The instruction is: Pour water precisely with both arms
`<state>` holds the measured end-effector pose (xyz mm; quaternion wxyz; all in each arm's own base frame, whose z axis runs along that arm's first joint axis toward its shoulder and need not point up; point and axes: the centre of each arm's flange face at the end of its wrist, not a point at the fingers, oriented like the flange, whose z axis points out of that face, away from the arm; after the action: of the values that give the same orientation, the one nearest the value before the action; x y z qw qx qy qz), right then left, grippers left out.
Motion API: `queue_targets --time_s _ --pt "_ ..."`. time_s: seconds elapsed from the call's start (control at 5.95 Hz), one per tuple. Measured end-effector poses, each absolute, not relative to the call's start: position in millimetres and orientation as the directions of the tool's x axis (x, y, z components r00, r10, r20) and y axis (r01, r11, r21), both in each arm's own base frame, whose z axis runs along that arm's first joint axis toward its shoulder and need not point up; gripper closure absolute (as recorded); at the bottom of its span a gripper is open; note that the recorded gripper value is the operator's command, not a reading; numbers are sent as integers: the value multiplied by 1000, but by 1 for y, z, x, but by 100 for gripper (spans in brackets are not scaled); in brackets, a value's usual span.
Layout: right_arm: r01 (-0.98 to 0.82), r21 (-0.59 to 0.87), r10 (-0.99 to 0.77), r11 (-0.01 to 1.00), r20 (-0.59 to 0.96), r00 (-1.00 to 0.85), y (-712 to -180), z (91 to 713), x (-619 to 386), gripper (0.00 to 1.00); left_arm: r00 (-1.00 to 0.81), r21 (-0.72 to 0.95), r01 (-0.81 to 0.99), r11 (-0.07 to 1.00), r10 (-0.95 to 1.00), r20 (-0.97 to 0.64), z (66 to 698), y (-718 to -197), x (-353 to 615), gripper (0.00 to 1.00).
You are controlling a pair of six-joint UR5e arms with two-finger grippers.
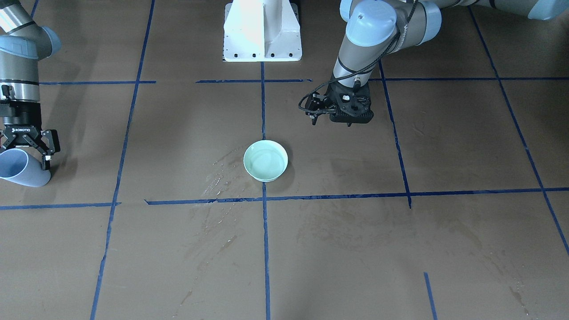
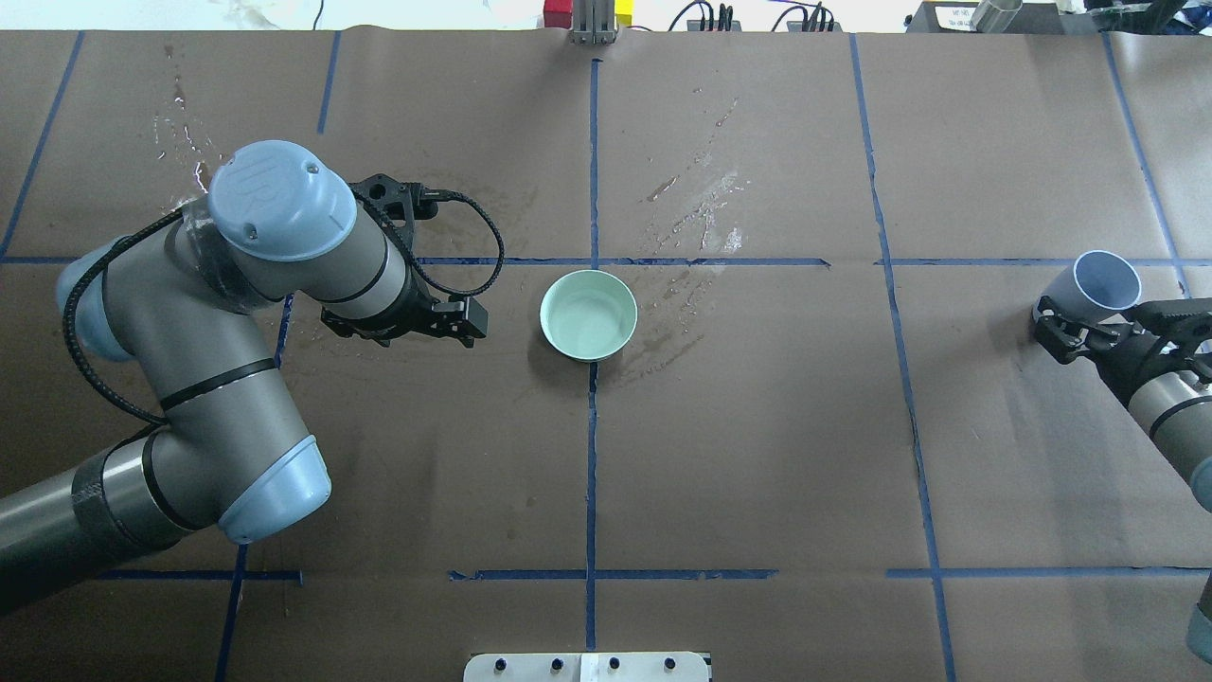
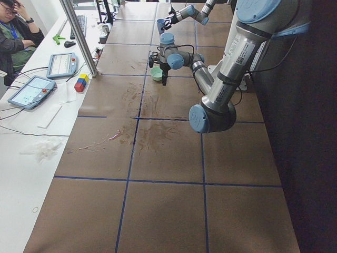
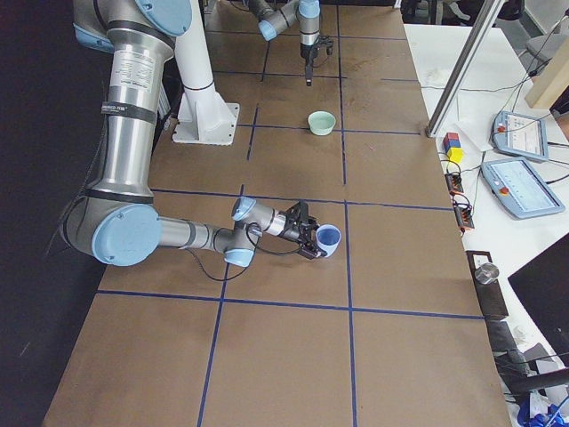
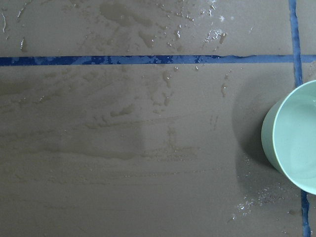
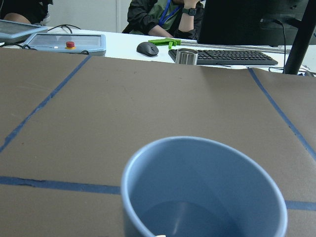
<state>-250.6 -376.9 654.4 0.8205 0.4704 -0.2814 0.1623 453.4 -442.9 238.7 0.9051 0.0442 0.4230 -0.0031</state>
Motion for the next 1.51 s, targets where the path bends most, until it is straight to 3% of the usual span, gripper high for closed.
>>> queue_targets --time_s 0.34,1.01,1.51 --pt "-528 685 10 502 605 796 -379 658 -246 1 644 75 42 996 31 -764 240 -443 455 0" --pt "-554 686 17 472 621 783 -392 646 -256 75 646 75 41 996 31 -763 242 -442 455 0" --pt "-558 695 13 455 621 784 -400 637 -252 90 646 75 40 996 32 -763 242 -442 456 0"
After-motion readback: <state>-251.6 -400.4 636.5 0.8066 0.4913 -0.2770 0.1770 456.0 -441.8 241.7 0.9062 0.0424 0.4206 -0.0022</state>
